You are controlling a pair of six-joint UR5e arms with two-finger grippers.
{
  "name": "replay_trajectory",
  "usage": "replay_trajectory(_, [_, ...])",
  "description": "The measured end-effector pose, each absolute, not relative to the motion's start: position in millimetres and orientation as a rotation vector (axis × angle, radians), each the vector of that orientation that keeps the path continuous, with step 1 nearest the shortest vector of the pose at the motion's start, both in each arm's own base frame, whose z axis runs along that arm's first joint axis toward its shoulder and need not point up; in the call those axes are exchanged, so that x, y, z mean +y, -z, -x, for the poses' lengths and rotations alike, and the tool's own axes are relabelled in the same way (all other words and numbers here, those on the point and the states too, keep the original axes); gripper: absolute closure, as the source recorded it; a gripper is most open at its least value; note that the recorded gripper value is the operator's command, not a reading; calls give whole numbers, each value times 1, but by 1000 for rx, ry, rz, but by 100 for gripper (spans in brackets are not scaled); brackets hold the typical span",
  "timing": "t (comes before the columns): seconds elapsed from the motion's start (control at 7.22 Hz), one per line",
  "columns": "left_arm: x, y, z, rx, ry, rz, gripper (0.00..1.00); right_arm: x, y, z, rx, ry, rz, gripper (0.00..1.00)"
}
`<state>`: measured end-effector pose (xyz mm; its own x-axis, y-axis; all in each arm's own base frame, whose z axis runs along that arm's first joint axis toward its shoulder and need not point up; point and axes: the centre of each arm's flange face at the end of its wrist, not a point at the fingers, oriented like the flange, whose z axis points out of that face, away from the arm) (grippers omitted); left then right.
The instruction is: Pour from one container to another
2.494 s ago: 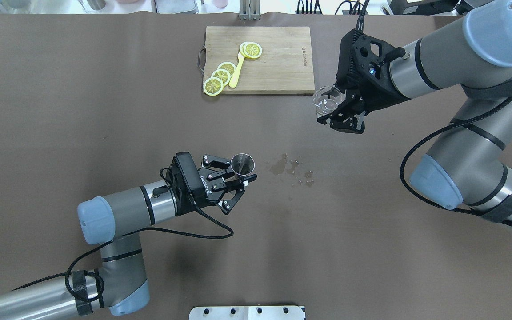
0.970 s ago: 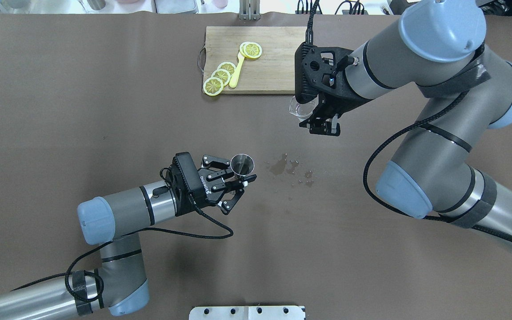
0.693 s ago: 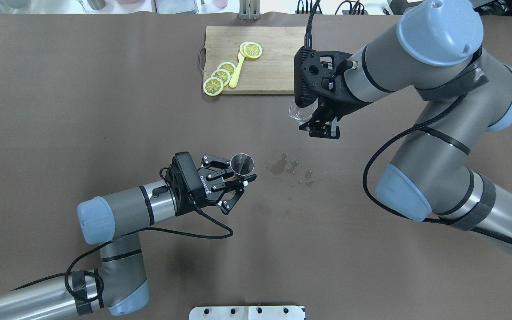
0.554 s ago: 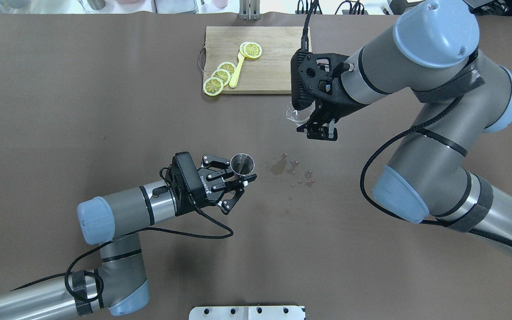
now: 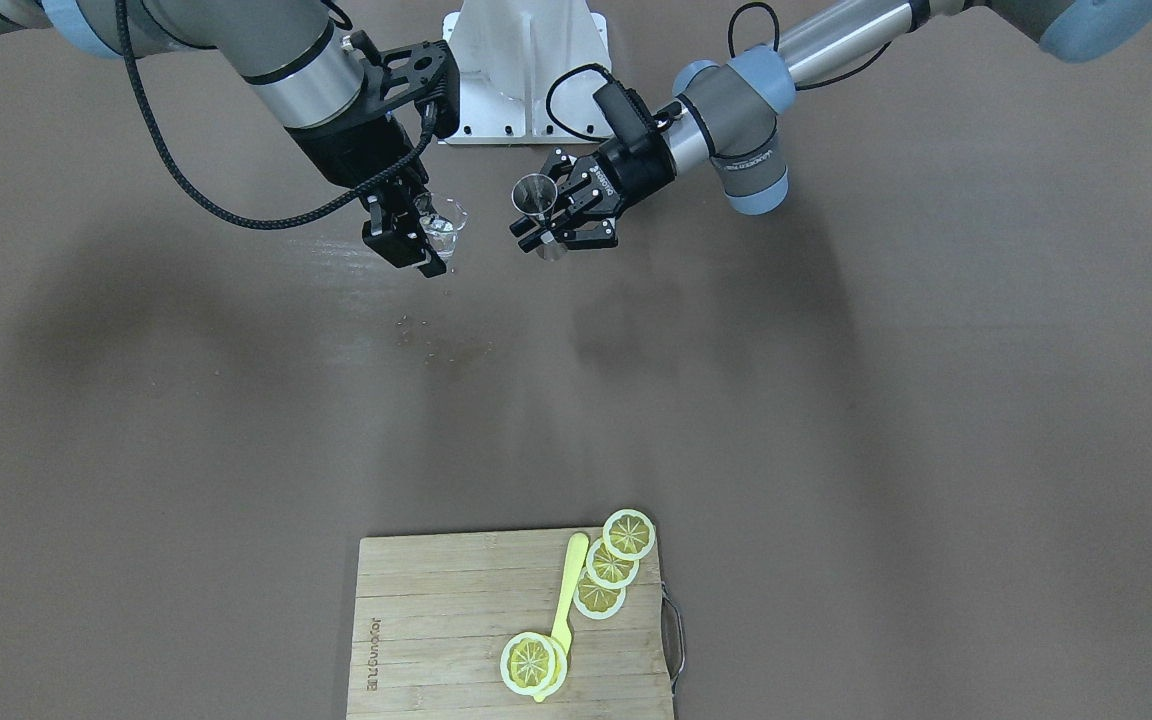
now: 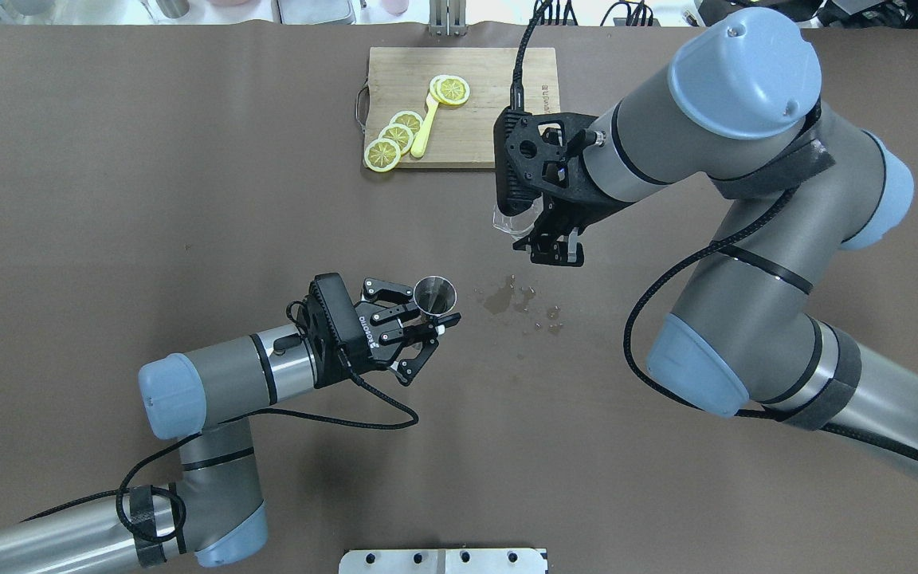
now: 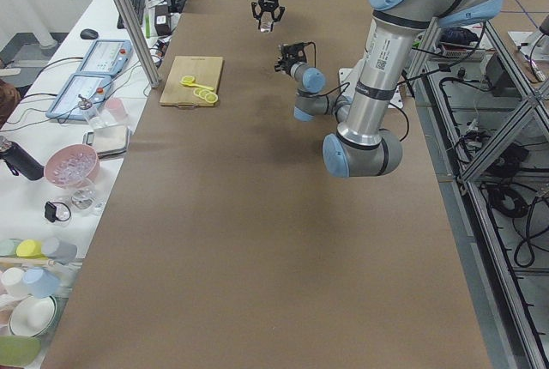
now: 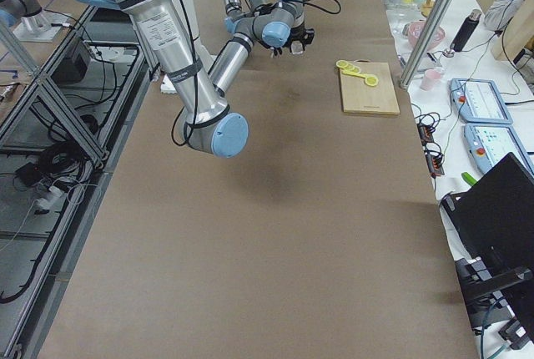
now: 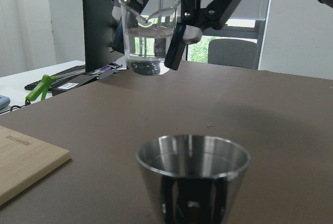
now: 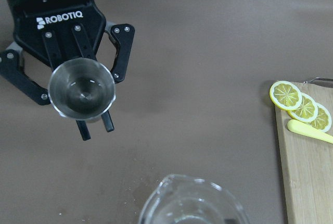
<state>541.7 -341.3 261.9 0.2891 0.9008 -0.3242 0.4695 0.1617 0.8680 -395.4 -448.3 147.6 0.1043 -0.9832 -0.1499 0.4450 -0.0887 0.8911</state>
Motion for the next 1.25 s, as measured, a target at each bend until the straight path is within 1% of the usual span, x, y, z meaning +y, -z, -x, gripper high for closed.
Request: replay_trajectory(1.25, [-344, -264, -543, 1331, -500, -1466, 100, -413, -127, 434, -718, 1448, -877, 100])
